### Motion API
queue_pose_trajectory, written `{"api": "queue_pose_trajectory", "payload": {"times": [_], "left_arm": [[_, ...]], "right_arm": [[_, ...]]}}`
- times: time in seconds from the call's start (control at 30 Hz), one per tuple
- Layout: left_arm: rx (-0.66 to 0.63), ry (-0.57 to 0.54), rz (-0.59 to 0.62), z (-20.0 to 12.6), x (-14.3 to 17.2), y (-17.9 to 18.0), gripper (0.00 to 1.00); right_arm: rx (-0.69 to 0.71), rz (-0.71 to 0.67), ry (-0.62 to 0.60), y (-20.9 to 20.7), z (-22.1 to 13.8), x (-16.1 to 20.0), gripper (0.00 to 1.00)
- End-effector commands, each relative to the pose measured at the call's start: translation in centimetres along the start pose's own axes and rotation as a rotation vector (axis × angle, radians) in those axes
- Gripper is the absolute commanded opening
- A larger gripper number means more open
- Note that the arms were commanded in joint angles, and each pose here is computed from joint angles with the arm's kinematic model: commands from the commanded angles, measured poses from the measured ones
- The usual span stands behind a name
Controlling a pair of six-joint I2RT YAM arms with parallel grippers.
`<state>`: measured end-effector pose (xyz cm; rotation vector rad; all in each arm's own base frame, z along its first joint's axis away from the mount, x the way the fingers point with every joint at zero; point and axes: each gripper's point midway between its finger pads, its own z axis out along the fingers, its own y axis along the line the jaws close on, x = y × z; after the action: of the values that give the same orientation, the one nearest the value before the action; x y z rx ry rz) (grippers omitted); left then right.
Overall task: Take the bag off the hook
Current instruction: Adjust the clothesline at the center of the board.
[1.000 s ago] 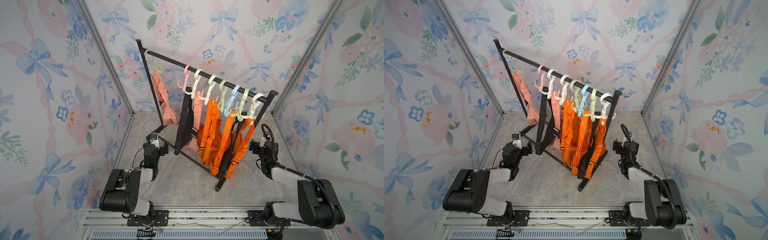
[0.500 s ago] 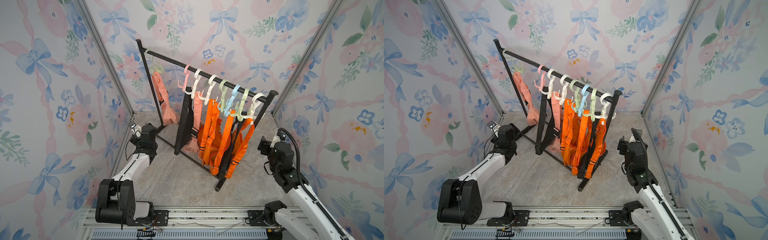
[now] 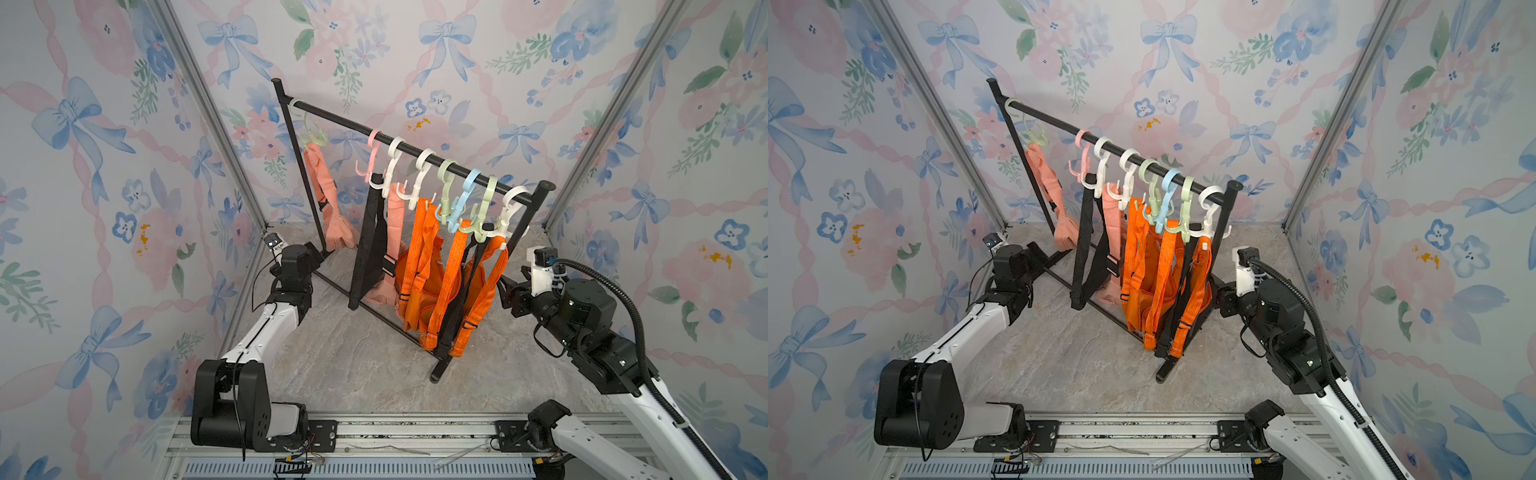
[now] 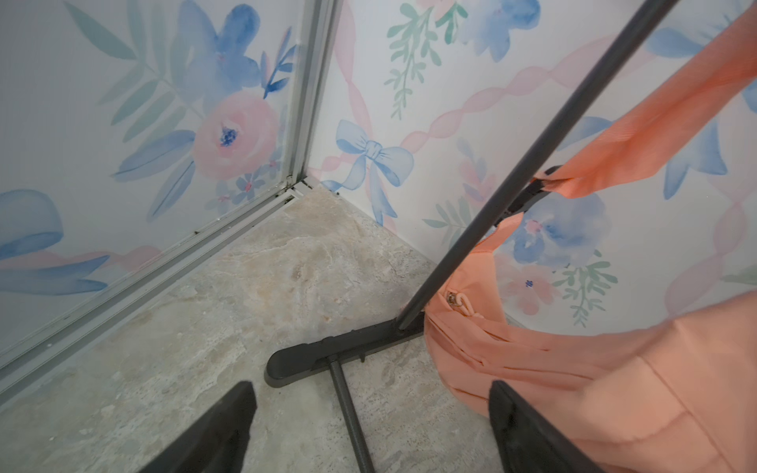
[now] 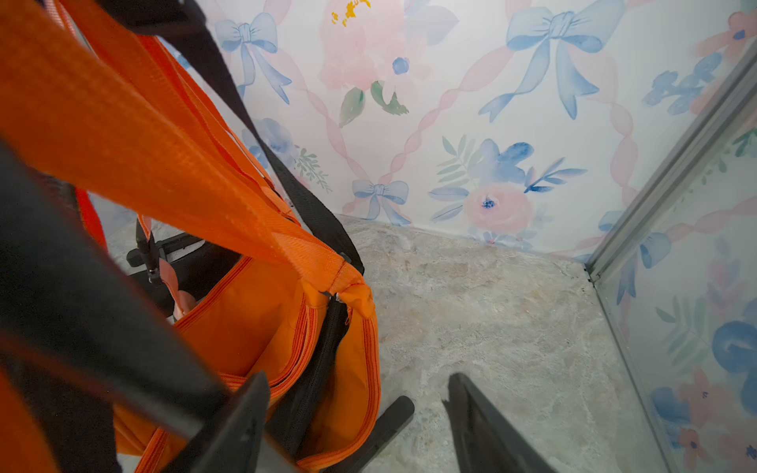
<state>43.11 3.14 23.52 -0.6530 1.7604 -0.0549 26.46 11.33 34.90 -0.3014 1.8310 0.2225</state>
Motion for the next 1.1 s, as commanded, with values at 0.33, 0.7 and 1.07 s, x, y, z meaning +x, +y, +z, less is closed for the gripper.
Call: {"api": "queue_pose_trajectory", "payload": {"times": [0.33, 0.7, 1.07], "left_arm": [[0.163, 0.065, 0.097, 1.8, 0.4, -4.6, 0.89], [0.177, 0.047, 0.070, 2.9, -1.1, -6.0, 0.89], [0.188, 0.070, 0.000, 2.8, -1.5, -5.2, 0.84]], "right_arm": [[0.012, -0.066, -0.012, 1.1, -0.3, -3.3, 0.74], [-0.032, -0.048, 0.005, -0.4, -8.6, -3.7, 0.65], [-0.321, -0.038, 0.025, 6.9, -5.4, -4.4, 0.61]]}}
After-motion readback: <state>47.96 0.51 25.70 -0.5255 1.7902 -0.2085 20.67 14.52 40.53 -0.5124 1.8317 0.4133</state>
